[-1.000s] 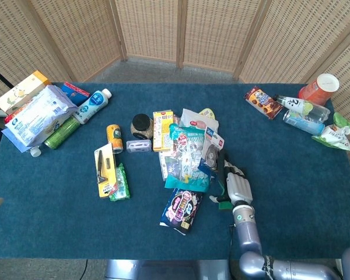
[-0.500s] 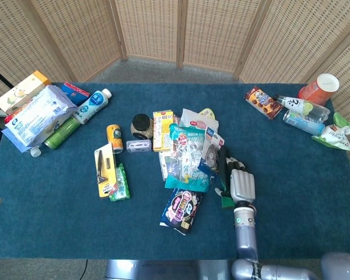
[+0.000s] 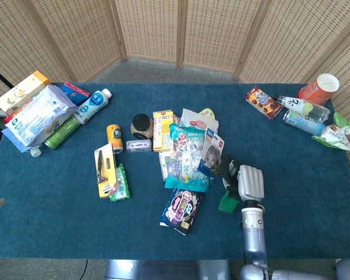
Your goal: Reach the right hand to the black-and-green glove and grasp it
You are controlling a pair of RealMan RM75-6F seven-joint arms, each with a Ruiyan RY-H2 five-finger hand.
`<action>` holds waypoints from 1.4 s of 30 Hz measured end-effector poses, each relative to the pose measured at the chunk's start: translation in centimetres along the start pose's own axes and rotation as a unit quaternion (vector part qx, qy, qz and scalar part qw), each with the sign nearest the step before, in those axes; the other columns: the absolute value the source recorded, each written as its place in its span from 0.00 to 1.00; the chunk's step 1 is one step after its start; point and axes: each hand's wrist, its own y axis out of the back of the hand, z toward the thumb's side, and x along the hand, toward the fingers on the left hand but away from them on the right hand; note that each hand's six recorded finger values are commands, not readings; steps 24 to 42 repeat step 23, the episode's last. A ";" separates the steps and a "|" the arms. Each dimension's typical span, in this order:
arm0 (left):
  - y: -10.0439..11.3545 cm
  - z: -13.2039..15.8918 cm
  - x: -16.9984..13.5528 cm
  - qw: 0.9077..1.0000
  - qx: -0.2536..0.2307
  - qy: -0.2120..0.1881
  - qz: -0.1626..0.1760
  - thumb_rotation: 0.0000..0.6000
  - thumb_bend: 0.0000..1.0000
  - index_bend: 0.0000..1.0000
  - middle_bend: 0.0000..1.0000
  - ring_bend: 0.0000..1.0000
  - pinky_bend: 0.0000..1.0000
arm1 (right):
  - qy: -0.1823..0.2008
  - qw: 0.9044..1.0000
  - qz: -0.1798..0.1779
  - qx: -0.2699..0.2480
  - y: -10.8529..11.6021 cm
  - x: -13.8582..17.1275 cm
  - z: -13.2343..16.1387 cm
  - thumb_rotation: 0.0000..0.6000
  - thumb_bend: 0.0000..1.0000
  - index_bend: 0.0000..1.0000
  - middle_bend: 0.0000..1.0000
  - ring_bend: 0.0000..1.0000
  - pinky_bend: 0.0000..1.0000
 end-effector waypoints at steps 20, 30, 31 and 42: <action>0.0 0.4 -0.1 1.000 -0.007 -0.008 0.000 1.00 0.00 0.11 0.00 0.00 0.00 | 0.106 0.986 -0.131 0.000 13.1 -1.1 9.3 1.00 0.35 0.54 0.58 0.60 0.86; 0.0 0.4 -0.2 1.000 -0.008 -0.009 -0.001 1.00 0.00 0.11 0.00 0.00 0.00 | 0.115 0.984 -0.133 0.002 13.5 -1.0 10.4 1.00 0.35 0.54 0.58 0.60 0.86; 0.0 0.4 -0.2 1.000 -0.008 -0.009 -0.001 1.00 0.00 0.11 0.00 0.00 0.00 | 0.115 0.984 -0.133 0.002 13.5 -1.0 10.4 1.00 0.35 0.54 0.58 0.60 0.86; 0.0 0.4 -0.2 1.000 -0.008 -0.009 -0.001 1.00 0.00 0.11 0.00 0.00 0.00 | 0.115 0.984 -0.133 0.002 13.5 -1.0 10.4 1.00 0.35 0.54 0.58 0.60 0.86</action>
